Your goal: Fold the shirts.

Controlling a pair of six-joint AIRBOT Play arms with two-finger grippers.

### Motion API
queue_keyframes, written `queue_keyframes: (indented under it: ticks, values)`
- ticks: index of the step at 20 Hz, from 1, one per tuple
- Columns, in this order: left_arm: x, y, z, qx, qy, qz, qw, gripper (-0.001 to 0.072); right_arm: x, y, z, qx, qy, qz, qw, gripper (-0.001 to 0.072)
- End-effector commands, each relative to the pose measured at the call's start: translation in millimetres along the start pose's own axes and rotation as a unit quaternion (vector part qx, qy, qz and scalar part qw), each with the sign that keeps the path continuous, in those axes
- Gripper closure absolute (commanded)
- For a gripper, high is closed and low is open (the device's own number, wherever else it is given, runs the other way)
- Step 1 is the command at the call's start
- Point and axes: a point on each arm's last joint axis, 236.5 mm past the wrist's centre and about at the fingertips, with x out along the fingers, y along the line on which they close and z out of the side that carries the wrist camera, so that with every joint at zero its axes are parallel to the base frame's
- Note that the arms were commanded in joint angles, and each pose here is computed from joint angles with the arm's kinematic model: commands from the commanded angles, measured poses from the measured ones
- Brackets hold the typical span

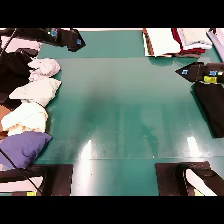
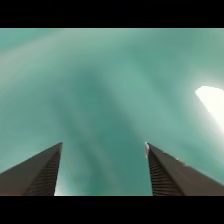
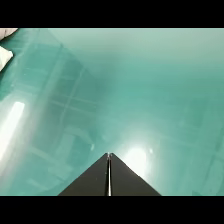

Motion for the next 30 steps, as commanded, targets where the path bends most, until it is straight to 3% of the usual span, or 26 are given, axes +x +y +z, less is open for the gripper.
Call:
queue_keyframes:
  ticks: [1,5,10,14,20,21,22,23,26,30]
  values:
    - [0,113,-3,-0.015,-0.003,0.181,0.983,0.0095,0,1,-1,0.0,0.001,0.001,1.0,0.0699]
    - [37,216,-64,-0.102,0.066,0.24,0.963,0.0095,0,1,-1,0.0,0.001,0.001,1.0,0.0699]
    - [97,296,-150,-0.168,0.136,0.262,0.941,0.0095,0,0,0,-0.001,0.0,0.0,1.0,0.0699]
    - [147,317,-187,-0.185,0.14,0.251,0.94,0.0095,0,0,0,-0.001,-0.001,0.0,1.0,0.0699]
    - [169,317,-184,-0.199,0.112,0.234,0.945,0.01,0,1,1,0.0,-0.001,0.001,1.0,0.0699]
    - [168,317,-183,-0.2,0.113,0.234,0.945,0.0243,0,1,0,0.0,-0.001,0.001,1.0,0.0699]
    - [166,316,-183,-0.199,0.116,0.234,0.944,0.0524,0,1,0,0.0,-0.001,0.001,1.0,0.0699]
    - [164,316,-181,-0.199,0.118,0.235,0.944,0.0679,0,1,0,0.0,-0.001,0.001,1.0,0.0699]
    - [143,311,-154,-0.198,0.113,0.235,0.945,0.0687,-2,4,3,0.0,-0.005,0.005,1.0,0.0699]
    - [41,272,-14,-0.14,-0.053,0.236,0.96,0.0688,-28,23,40,-0.036,-0.053,0.004,0.998,0.0699]
